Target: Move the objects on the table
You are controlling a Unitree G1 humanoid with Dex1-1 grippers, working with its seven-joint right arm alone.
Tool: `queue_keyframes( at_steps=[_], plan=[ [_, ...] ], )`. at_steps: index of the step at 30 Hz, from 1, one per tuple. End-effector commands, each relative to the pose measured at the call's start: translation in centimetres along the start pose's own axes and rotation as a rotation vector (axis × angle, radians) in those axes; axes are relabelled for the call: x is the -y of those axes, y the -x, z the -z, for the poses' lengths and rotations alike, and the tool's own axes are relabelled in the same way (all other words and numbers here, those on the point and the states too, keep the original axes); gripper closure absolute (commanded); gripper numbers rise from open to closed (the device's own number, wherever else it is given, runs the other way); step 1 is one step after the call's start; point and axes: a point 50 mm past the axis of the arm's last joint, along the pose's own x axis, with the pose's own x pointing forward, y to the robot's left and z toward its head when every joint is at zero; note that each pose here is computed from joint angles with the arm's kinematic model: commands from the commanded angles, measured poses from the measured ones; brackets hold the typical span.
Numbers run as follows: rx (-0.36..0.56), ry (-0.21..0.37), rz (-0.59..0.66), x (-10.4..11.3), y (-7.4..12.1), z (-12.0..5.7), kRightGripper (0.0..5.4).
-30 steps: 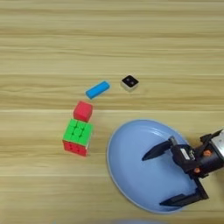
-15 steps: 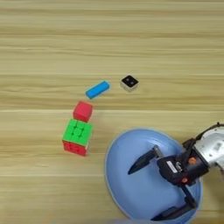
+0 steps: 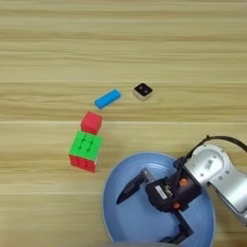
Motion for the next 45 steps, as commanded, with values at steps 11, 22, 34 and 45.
queue_keyframes(
  at_steps=[11,22,34,45],
  plan=[
    [0.052,-0.008,-0.005,1.5,-0.7,-2.1,0.02],
    [0.048,-0.002,0.016,1.8,-0.1,-2.0,0.02],
    [0.121,0.199,0.231,4.4,4.6,-6.2,0.02],
    [0.350,0.129,0.529,6.3,5.9,-9.2,0.02]
  ],
)
